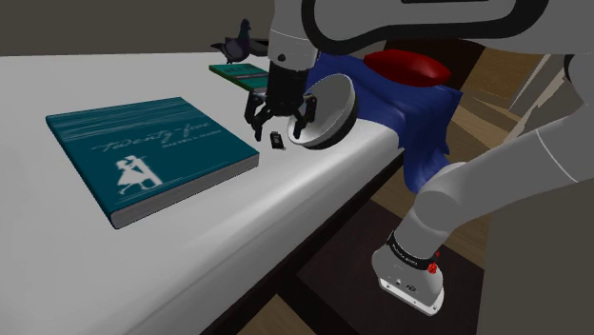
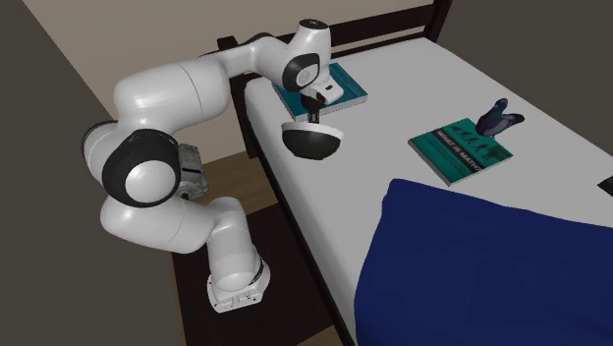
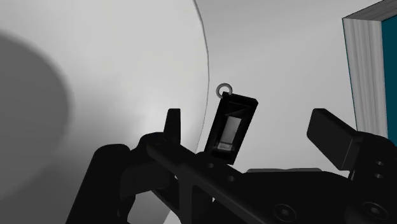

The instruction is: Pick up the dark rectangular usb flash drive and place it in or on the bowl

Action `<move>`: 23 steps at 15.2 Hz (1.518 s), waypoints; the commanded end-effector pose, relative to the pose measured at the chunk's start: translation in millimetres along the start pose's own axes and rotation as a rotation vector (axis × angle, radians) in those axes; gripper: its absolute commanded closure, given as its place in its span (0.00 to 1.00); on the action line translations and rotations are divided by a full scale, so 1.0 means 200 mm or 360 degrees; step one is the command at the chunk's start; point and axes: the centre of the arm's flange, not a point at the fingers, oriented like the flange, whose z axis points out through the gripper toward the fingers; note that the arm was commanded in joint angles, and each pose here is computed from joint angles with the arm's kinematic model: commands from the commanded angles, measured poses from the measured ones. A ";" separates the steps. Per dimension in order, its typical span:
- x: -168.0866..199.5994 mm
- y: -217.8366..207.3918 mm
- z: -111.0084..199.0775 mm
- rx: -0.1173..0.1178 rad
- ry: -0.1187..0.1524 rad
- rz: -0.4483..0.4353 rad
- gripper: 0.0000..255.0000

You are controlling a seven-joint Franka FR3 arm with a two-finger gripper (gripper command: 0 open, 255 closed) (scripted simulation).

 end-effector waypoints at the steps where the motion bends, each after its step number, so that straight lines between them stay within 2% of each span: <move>1: 0.00 0.01 0.04 -0.0020 -0.0024 0.0001 0.00; 2: 0.00 0.01 0.04 -0.0020 -0.0024 0.0001 0.00; 3: 0.00 0.01 0.04 -0.0020 -0.0024 0.0001 1.00; 12: 0.01 0.01 0.02 -0.0018 -0.0022 0.0001 1.00; 13: 0.01 0.01 0.02 -0.0018 -0.0022 0.0001 0.00; 18: 0.30 0.06 -0.12 -0.0080 -0.0019 0.0109 0.00; 23: 0.30 0.06 -0.01 -0.0081 -0.0019 0.0110 0.00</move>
